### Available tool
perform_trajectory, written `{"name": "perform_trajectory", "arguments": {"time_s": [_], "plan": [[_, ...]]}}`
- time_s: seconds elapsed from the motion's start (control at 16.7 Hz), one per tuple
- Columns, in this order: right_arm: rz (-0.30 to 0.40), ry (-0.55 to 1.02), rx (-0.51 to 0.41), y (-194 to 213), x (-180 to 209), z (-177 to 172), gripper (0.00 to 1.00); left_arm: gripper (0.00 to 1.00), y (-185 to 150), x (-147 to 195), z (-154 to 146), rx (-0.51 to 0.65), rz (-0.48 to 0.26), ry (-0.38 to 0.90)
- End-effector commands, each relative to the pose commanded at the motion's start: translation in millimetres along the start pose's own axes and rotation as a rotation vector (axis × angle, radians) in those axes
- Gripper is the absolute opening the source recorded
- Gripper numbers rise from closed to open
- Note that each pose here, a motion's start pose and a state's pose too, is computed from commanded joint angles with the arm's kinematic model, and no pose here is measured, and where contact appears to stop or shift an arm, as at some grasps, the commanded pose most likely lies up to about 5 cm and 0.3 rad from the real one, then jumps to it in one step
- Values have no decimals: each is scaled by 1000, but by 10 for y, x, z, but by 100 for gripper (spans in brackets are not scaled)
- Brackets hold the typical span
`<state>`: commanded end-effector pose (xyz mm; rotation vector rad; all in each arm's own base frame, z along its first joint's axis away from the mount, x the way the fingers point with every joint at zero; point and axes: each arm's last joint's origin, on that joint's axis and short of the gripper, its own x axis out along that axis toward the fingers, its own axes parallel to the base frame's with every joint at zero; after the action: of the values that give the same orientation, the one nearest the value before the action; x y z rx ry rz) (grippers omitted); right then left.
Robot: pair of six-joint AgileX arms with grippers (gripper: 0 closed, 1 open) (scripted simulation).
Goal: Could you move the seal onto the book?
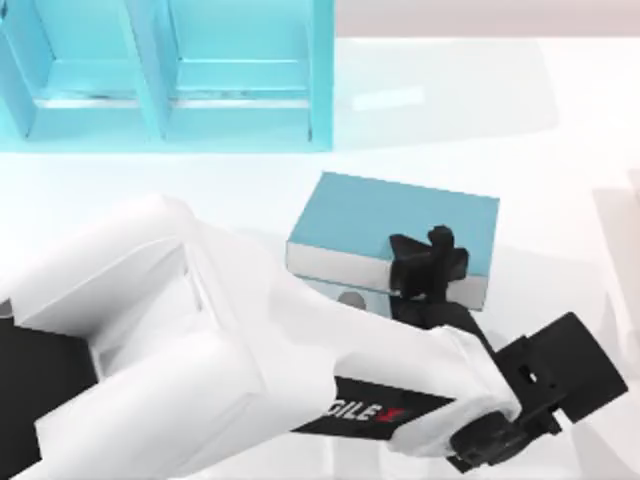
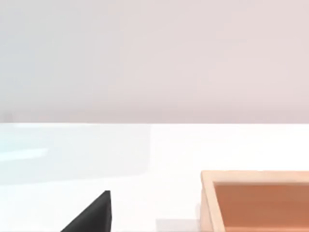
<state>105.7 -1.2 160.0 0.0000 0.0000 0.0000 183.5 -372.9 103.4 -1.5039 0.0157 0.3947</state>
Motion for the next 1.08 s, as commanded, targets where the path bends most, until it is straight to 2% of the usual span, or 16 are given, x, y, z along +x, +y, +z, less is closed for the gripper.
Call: {"name": "perform_trajectory", "arguments": {"time_s": [0.78, 1.08], "plan": [[0, 0, 0, 0, 0, 0, 100, 98, 0, 0, 0, 0, 0, 0], [0, 0, 0, 0, 0, 0, 100, 100, 0, 0, 0, 0, 0, 0]]}}
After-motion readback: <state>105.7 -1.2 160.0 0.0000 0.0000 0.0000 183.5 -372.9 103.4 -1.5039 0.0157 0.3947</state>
